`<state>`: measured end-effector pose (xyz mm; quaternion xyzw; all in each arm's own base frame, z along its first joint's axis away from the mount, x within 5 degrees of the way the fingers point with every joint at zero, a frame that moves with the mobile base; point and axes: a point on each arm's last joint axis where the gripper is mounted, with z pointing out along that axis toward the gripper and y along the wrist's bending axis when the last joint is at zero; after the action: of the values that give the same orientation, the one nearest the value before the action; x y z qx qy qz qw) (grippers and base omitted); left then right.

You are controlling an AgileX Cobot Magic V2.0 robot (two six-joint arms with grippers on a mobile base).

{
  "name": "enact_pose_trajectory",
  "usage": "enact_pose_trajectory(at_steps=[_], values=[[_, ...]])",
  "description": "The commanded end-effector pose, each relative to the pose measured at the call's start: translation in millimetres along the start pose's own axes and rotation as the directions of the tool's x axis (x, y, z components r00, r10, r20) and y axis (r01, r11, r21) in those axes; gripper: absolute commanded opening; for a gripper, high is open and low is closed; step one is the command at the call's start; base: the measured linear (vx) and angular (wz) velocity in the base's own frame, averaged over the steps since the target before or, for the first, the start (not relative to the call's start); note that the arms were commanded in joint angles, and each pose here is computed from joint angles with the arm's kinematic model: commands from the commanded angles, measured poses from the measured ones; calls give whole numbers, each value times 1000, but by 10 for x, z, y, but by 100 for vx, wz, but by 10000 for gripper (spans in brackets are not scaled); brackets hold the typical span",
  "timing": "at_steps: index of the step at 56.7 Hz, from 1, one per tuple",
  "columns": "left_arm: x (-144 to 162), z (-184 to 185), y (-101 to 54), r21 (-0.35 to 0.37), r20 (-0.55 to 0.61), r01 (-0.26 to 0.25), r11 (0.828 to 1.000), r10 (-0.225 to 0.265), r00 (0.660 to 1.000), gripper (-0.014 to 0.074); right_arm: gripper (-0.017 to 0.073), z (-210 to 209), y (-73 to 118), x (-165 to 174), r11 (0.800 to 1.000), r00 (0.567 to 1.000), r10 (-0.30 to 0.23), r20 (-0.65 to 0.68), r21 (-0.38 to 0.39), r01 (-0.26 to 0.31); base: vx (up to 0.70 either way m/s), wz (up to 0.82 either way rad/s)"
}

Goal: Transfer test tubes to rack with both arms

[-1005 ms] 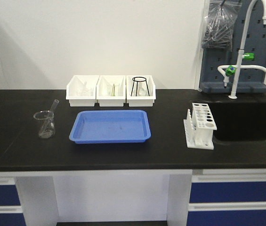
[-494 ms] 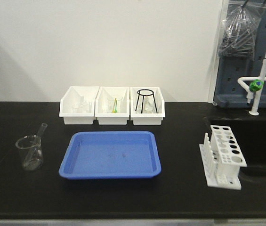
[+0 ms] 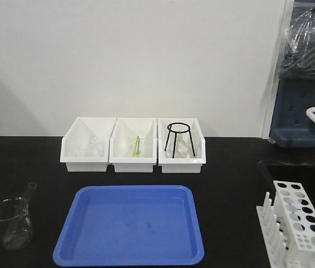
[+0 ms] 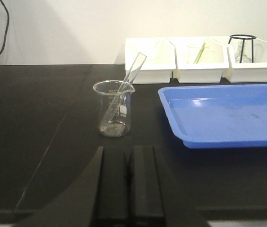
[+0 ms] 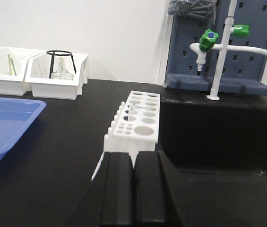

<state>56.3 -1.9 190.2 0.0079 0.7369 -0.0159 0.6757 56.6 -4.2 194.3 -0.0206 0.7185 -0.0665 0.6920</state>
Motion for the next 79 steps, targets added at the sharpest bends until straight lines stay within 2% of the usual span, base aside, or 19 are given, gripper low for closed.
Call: enact_pose_trajectory(at_steps=[1, 36, 79], values=[[-167, -33, -5, 7, 122, 4, 1000, -5, 993, -4, -8, -3, 2, -32, 1000, 997, -13, 76, 7, 13, 29, 1], [-167, -33, -5, 7, 122, 4, 1000, -5, 993, -4, -8, -3, 2, -32, 1000, 997, -13, 76, 7, 13, 19, -1], [-167, -33, -5, 7, 122, 4, 1000, -5, 993, -4, -8, -3, 2, -32, 1000, 997, -13, 76, 7, 13, 4, -1]])
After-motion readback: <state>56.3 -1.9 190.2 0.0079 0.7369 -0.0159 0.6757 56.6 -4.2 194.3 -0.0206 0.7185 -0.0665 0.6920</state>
